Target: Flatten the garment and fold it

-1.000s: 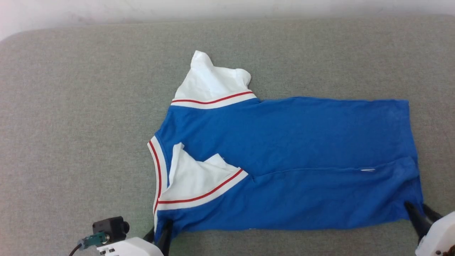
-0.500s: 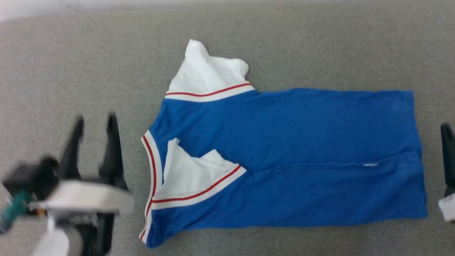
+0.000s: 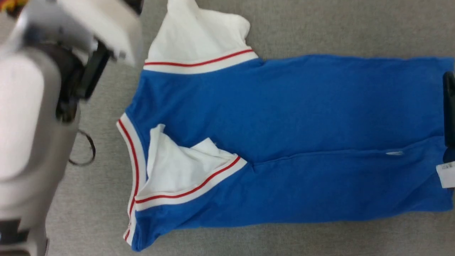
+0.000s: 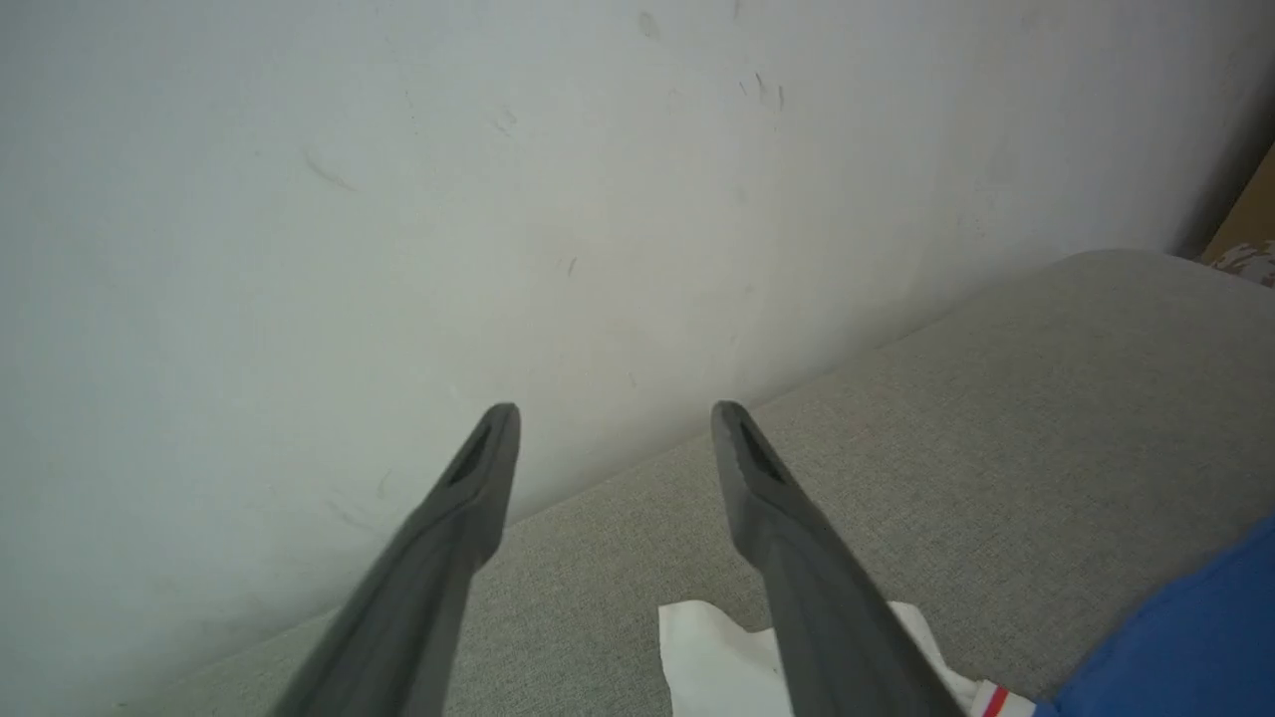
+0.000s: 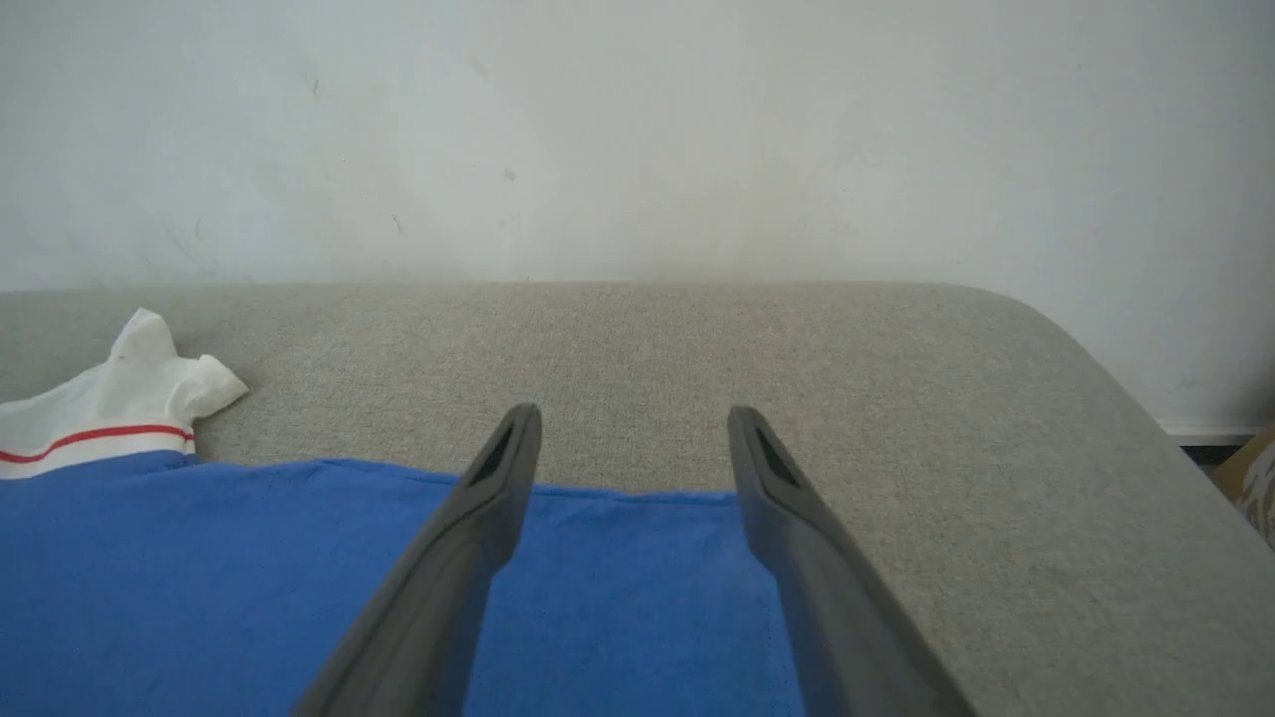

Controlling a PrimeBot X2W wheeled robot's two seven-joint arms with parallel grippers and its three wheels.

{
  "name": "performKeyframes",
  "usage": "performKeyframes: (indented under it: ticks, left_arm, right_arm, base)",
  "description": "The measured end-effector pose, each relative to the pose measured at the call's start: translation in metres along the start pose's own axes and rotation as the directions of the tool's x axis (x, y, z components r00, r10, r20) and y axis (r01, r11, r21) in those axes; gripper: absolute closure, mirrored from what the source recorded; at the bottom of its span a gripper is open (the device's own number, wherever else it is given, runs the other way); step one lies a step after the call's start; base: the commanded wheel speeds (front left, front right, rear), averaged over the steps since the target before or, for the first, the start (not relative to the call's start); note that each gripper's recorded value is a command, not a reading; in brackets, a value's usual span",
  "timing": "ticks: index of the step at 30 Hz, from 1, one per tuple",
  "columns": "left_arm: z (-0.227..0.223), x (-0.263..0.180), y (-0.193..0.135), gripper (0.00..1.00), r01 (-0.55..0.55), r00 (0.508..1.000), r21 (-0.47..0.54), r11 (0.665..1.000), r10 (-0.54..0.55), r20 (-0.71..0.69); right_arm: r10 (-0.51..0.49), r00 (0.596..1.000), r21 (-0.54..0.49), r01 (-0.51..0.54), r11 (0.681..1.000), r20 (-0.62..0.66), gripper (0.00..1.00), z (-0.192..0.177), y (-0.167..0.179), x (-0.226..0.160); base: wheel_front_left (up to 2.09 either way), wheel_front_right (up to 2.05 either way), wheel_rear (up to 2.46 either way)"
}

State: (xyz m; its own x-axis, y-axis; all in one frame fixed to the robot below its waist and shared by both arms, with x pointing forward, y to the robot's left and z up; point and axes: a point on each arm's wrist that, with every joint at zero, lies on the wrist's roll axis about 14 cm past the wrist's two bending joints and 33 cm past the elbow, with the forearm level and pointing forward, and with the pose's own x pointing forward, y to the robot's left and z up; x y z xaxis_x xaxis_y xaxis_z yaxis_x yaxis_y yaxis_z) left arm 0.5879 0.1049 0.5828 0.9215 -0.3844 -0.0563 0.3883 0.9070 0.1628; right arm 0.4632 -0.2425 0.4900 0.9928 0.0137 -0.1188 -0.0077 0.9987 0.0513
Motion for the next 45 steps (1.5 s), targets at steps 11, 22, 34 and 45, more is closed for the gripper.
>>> performKeyframes:
  ticks: [11,22,34,45]
  left_arm:
    - [-0.146,0.049,-0.017,0.0,0.095,0.844,-0.078,0.992,-0.122,-0.523]
    - [-0.195,0.05,-0.043,1.0,0.132,0.741,-0.193,0.972,-0.226,-0.633]
    - [-0.17,0.03,-0.04,1.0,0.101,0.838,-0.204,0.974,-0.194,-0.51]
    - [-0.144,0.017,-0.025,1.0,0.07,0.874,-0.199,0.978,-0.156,-0.46]
  right_arm:
    - [-0.01,0.991,-0.01,0.009,1.0,-0.132,0.0,-0.056,-0.008,0.015]
    - [-0.056,0.981,-0.033,0.05,0.998,-0.188,0.0,-0.074,-0.026,0.011]
    - [-0.013,0.996,-0.07,0.007,0.998,-0.083,0.0,-0.007,-0.031,0.03]
    - [-0.051,0.916,-0.041,0.038,0.998,-0.399,0.0,-0.041,-0.065,0.051]
  base:
    - [0.0,0.0,0.0]
    - [0.0,0.0,0.0]
    - [0.0,0.0,0.0]
    - [0.0,0.0,0.0]
